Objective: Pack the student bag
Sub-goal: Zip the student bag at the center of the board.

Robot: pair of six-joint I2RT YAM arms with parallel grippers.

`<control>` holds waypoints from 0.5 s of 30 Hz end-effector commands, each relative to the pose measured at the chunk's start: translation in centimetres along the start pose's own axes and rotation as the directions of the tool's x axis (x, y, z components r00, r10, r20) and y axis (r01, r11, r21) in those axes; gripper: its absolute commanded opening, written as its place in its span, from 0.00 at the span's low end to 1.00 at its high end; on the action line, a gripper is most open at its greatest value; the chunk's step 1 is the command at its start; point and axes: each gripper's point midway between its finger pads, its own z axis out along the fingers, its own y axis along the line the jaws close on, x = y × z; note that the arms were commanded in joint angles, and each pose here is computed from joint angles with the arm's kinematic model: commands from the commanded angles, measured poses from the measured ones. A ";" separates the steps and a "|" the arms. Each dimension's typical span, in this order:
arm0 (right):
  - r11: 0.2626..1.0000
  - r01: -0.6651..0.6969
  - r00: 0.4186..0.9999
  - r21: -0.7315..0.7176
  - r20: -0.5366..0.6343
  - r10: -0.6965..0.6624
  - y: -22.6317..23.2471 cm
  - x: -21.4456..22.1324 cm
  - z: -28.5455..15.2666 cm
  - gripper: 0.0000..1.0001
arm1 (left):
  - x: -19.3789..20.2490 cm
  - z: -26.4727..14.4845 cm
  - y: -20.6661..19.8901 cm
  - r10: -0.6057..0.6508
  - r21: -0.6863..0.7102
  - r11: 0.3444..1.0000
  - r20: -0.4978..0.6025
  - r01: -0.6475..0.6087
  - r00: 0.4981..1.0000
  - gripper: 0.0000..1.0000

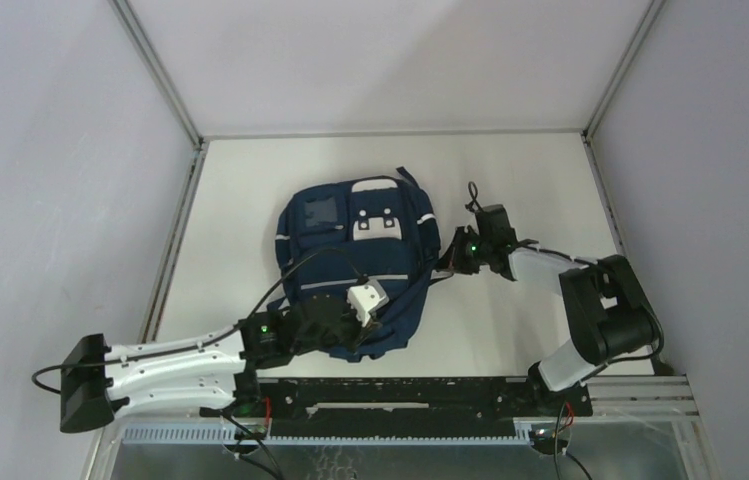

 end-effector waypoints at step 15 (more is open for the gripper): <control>0.979 -0.059 0.984 0.196 0.179 0.023 -3.3 -6.5 -3.1 0.71 | -10.5 1.5 -0.3 0.002 -0.061 0.998 0.224 0.012 0.975 0.00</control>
